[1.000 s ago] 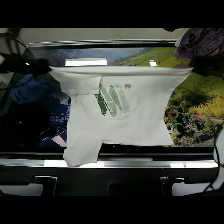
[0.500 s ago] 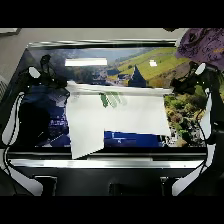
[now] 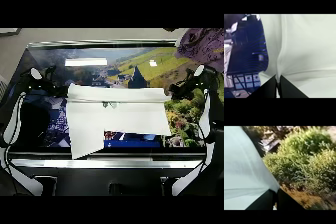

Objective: Fold the clothes and pants, and hang the long-sleeved shirts on hangers.

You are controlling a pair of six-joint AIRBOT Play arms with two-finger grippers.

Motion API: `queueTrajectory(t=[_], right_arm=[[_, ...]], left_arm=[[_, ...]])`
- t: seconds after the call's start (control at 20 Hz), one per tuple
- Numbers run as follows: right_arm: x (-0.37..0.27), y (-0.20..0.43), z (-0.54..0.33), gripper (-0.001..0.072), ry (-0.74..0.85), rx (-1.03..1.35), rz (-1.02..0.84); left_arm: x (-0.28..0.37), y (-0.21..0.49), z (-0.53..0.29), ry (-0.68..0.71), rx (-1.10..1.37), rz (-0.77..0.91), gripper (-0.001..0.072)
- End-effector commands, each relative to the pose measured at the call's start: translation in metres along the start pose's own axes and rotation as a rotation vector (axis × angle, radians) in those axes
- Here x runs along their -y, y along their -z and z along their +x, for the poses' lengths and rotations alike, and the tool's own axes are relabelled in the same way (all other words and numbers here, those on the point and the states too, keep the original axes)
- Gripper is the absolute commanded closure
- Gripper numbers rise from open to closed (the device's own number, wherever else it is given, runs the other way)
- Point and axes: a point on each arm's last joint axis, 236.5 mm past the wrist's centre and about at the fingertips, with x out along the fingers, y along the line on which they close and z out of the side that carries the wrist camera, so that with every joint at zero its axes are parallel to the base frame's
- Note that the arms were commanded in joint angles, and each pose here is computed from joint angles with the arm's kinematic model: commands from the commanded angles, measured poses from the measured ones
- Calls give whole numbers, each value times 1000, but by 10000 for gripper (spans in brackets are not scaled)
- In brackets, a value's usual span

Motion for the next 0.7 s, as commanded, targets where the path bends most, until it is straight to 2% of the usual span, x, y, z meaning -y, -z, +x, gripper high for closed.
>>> queueTrajectory(t=[0.0,0.4,0.65], right_arm=[[-7,18,4,690,-29,-83,5],[-13,34,16,689,98,-136,-79],[-15,47,20,688,101,-191,-65]], left_arm=[[6,37,-2,23,-155,-7,692],[9,47,-4,36,-202,-26,691],[9,51,-5,37,-217,-26,691]])
